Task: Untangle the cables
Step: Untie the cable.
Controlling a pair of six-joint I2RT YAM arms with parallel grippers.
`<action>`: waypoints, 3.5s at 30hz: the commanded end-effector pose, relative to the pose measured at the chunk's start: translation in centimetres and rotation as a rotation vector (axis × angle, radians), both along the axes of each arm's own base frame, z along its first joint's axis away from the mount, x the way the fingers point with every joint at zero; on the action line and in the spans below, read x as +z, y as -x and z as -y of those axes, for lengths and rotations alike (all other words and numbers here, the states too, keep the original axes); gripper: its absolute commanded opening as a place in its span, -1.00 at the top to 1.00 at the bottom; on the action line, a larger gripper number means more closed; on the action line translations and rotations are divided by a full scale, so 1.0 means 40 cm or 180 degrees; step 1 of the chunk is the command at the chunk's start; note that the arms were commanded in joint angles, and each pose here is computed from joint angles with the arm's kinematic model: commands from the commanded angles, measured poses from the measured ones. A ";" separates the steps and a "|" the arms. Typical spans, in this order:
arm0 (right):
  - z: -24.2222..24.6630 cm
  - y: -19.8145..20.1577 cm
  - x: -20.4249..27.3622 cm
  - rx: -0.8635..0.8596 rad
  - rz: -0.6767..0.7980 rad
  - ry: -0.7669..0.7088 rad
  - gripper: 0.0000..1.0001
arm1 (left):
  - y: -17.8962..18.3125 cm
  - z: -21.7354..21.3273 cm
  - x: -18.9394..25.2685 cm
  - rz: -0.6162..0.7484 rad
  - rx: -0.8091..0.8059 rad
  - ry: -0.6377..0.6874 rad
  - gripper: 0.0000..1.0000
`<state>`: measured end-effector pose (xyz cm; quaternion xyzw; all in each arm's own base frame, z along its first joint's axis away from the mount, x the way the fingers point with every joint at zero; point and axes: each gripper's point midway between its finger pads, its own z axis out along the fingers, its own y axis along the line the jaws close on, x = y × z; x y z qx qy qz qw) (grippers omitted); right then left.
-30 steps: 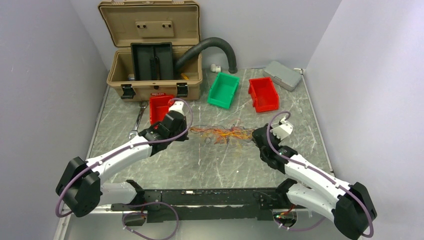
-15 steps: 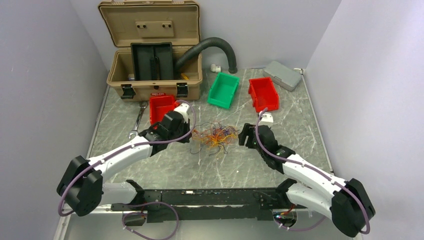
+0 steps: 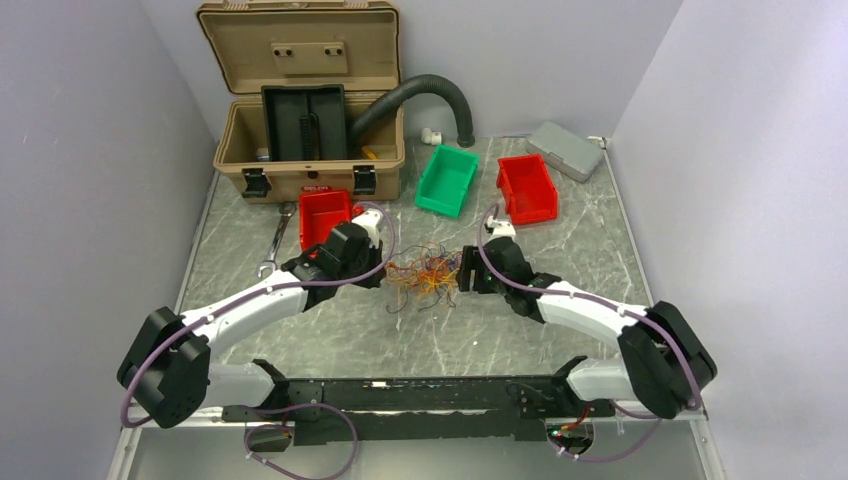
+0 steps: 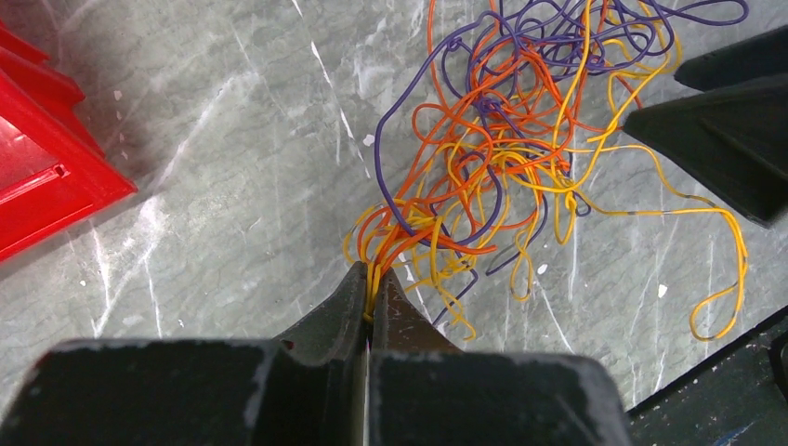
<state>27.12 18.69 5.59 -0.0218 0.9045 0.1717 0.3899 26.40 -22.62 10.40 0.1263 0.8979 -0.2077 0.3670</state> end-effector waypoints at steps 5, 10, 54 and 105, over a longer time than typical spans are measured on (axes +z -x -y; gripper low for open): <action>-0.024 -0.086 -0.010 -0.0295 -0.0011 0.0034 -0.48 | -0.004 0.015 0.016 0.0063 -0.0057 0.0100 1.00; 0.113 -0.087 -0.051 -0.1225 -0.0106 0.0474 0.50 | -0.025 -0.038 0.011 0.0078 0.0274 -0.0137 1.00; 0.035 -0.074 0.129 -0.0094 0.0202 -0.0300 -1.00 | 0.014 0.028 0.166 0.0554 -0.0540 0.0460 1.00; 0.312 -0.105 0.868 -0.1295 0.1913 -0.0150 1.00 | 0.025 -0.186 0.046 0.0137 0.0688 -0.0506 -0.37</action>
